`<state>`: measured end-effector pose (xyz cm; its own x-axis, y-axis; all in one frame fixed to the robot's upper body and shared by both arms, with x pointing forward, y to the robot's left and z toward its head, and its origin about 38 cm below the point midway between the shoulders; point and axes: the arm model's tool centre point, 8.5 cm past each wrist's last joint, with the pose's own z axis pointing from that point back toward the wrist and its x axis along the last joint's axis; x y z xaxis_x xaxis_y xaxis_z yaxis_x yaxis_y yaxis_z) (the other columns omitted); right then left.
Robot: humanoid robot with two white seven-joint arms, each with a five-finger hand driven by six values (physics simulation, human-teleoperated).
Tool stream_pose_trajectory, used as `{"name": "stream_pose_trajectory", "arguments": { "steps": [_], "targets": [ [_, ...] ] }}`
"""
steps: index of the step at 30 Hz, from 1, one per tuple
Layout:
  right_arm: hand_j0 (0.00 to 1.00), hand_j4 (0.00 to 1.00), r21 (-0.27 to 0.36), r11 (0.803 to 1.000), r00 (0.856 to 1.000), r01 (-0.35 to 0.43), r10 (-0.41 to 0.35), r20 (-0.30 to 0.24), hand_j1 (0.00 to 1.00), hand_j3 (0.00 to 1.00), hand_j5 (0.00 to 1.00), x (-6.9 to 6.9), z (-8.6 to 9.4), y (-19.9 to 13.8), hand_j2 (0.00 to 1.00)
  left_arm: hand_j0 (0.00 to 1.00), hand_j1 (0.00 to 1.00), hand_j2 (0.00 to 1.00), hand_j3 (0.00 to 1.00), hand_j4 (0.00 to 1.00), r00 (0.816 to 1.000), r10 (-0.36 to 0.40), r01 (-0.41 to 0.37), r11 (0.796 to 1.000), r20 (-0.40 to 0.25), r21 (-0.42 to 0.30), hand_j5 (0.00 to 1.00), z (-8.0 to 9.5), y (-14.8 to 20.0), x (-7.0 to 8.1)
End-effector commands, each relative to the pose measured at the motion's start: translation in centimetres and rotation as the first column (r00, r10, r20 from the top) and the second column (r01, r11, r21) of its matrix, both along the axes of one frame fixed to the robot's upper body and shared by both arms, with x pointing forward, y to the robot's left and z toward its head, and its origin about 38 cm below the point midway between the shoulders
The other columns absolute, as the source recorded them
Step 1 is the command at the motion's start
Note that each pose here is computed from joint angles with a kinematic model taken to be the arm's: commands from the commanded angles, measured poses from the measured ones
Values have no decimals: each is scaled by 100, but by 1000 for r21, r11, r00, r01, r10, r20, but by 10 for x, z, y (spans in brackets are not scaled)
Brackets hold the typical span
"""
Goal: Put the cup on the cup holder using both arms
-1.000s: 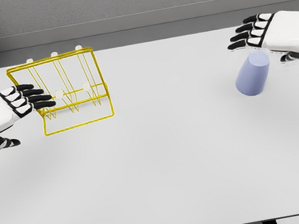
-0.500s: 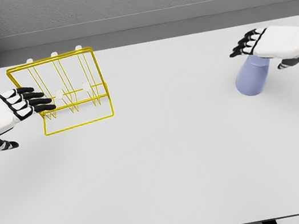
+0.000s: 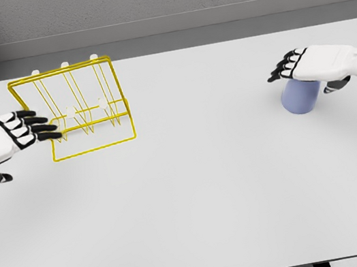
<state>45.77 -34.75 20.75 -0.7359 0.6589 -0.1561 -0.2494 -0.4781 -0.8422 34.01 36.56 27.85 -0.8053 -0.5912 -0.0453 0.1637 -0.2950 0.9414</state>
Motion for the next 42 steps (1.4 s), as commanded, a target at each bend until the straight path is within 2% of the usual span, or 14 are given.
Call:
{"name": "stream_pose_trajectory", "arguments": {
  "steps": [1,6,8,11,13,15,19,24,30,38,42],
  "targets": [
    [100,100,-6,1000,1000,4,-4,-2,100,100,100,0,0,-1,100,100,100,100,100,100,1000,8,-7,999,-16,39,100,1,4,-1],
    [99,99,-8,1000,1000,6,-6,-3,99,99,99,0,-1,-2,99,100,100,100,100,100,1000,3,-3,996,6,91,100,-2,4,0],
    [94,94,-10,1000,1000,5,-5,-2,94,94,94,0,0,-2,94,100,100,100,100,100,999,-11,7,993,33,119,100,-6,-3,5],
    [85,85,-25,1000,1000,6,-6,-14,85,85,85,0,-1,-2,85,100,100,100,100,100,998,-22,14,993,66,117,100,-4,-10,10],
    [83,83,-27,1000,1000,5,-5,-15,83,83,83,-1,-2,-1,83,100,100,100,100,100,996,-29,21,994,81,105,100,-3,-15,13],
    [83,83,-29,1000,1000,6,-6,-14,83,83,83,0,-2,-2,83,100,100,100,100,100,996,-33,27,997,78,78,100,-6,-20,14],
    [76,76,-42,999,1000,6,-7,-26,76,76,76,-1,-3,-2,76,100,100,100,100,100,998,-57,56,998,-27,-33,100,-22,-31,7],
    [69,69,-41,999,1000,5,-6,-27,69,69,69,-1,-2,-1,69,100,100,100,100,100,996,-68,64,995,-53,-77,100,-26,-35,6],
    [68,68,-39,999,1000,5,-6,-26,68,68,68,-1,-2,-1,68,100,100,100,100,100,996,-69,64,995,-53,-79,100,-26,-36,6],
    [67,67,-27,1000,1000,8,-8,8,67,67,67,4,15,-1,67,100,100,100,100,100,996,-68,64,995,-56,-78,100,-27,-36,6],
    [67,67,-28,1000,1000,-12,12,22,67,67,67,1,21,3,67,100,100,100,100,100,996,-69,64,995,-60,-75,100,-28,-36,6]
  ]
}}
